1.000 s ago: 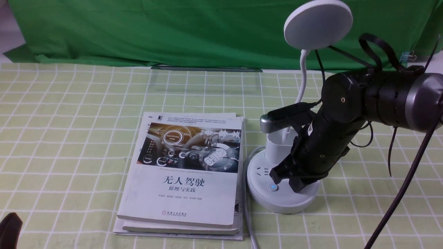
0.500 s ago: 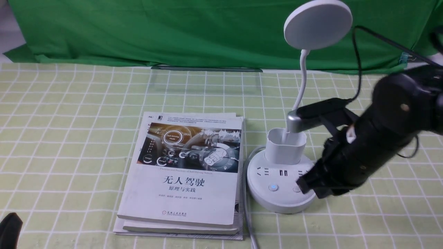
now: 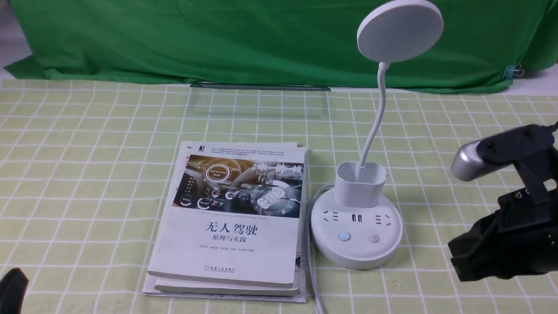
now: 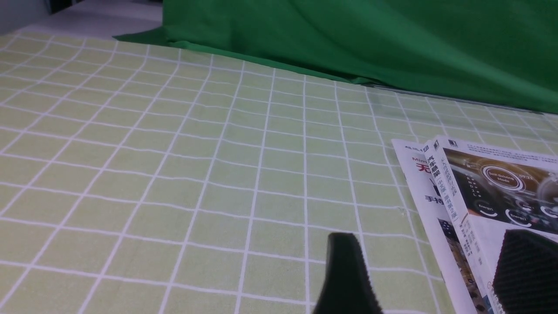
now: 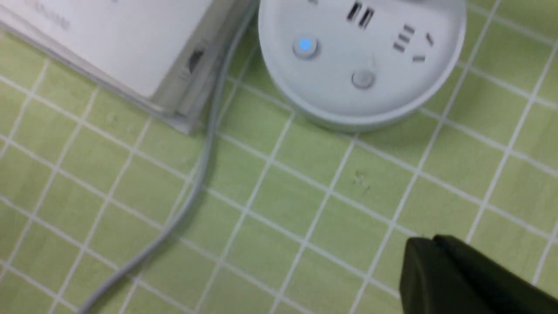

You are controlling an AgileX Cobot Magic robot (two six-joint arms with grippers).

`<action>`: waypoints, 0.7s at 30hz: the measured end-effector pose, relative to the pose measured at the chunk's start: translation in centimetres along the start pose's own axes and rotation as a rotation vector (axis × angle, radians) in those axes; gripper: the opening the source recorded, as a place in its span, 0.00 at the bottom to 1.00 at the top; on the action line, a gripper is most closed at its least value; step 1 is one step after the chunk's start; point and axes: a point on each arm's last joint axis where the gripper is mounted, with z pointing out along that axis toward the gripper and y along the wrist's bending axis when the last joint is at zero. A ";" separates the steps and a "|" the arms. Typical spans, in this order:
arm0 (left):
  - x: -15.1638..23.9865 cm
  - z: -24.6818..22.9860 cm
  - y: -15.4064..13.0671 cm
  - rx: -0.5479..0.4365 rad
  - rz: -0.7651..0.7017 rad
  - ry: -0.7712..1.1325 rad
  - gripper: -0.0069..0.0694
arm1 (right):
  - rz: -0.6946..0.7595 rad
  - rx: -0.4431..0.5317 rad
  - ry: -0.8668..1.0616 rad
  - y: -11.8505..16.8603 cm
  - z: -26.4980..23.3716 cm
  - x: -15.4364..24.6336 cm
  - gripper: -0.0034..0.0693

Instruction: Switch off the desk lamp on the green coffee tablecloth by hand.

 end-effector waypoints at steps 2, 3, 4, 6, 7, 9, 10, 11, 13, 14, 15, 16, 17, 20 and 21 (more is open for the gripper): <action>0.0 0.0 0.0 0.000 0.000 0.000 0.63 | -0.010 0.012 -0.060 -0.1 -0.5 -0.2 0.12; 0.0 0.0 0.0 0.000 0.000 0.000 0.63 | -0.017 0.018 -0.082 -0.1 -0.7 -0.2 0.11; 0.0 0.0 0.0 0.000 0.000 0.000 0.63 | -0.026 0.033 -0.109 -0.3 -1.0 -0.1 0.10; 0.0 0.0 0.0 0.000 0.000 0.000 0.63 | -0.024 0.057 -0.170 -0.8 -1.4 0.7 0.10; 0.0 0.0 0.0 0.000 0.000 0.000 0.63 | -0.013 0.076 -0.205 -1.2 -1.6 1.4 0.10; 0.0 0.0 0.0 0.000 0.001 0.000 0.63 | 0.021 0.118 -0.266 -2.1 -1.9 3.4 0.10; 0.0 0.0 0.0 0.000 0.001 0.000 0.63 | 0.039 0.138 -0.294 -2.4 -1.9 4.4 0.10; 0.0 0.0 0.0 0.000 0.001 0.000 0.63 | 0.062 0.165 -0.329 -2.8 -1.9 5.9 0.10; 0.0 0.0 0.0 0.000 0.001 0.000 0.63 | 0.098 0.222 -0.414 -3.2 -2.1 8.8 0.10; 0.0 0.0 0.0 0.000 0.001 0.000 0.63 | 0.121 0.257 -0.450 -3.4 -1.7 10.6 0.10; 0.0 0.0 0.0 0.000 0.001 0.000 0.63 | 0.125 0.278 -0.487 -3.3 -1.5 11.8 0.10; 0.0 0.0 0.0 0.000 0.001 0.000 0.63 | 0.131 0.318 -0.539 -3.3 -1.4 13.3 0.10; 0.0 0.0 0.0 0.000 0.001 0.000 0.63 | 0.131 0.342 -0.555 -3.3 -0.8 14.5 0.10; 0.0 0.0 0.0 0.000 0.001 0.000 0.63 | 0.134 0.408 -0.620 -3.1 0.4 17.4 0.10; 0.0 0.0 0.0 0.000 0.001 0.000 0.63 | 0.129 0.423 -0.644 -3.0 0.9 18.2 0.10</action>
